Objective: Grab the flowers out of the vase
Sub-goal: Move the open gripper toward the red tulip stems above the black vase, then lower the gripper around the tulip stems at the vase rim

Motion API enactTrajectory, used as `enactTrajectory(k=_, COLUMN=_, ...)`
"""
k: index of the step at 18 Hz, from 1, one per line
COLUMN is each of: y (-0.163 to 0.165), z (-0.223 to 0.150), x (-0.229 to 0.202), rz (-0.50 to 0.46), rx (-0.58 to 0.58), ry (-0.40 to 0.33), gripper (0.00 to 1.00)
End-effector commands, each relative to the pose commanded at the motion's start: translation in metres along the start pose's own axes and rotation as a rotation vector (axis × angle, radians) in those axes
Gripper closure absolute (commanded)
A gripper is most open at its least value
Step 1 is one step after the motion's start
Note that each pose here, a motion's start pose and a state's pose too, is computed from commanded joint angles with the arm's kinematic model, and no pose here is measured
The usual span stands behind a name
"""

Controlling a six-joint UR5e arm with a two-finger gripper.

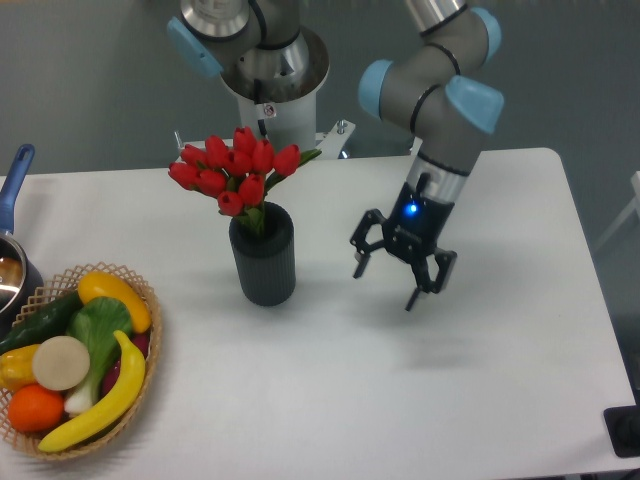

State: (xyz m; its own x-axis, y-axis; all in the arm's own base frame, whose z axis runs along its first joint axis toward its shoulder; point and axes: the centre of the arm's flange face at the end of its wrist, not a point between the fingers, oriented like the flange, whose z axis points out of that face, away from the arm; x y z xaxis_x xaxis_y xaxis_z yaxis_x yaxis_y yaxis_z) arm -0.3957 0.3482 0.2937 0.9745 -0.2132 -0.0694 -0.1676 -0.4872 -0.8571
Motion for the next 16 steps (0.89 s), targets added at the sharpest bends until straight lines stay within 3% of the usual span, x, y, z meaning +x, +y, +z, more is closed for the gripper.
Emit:
enactTrajectory(k=5, y=-0.012, z=-0.012, x=0.029, rz=-0.002, rx=0.132, ry=0.008, gripper=0.00)
enactTrajectory(k=13, y=-0.030, z=-0.030, x=0.080, rz=0.026, rx=0.131, ry=-0.019, gripper=0.00)
enactTrajectory(k=16, y=-0.022, z=-0.034, x=0.097, rz=0.006, rx=0.126, ry=-0.031, gripper=0.00)
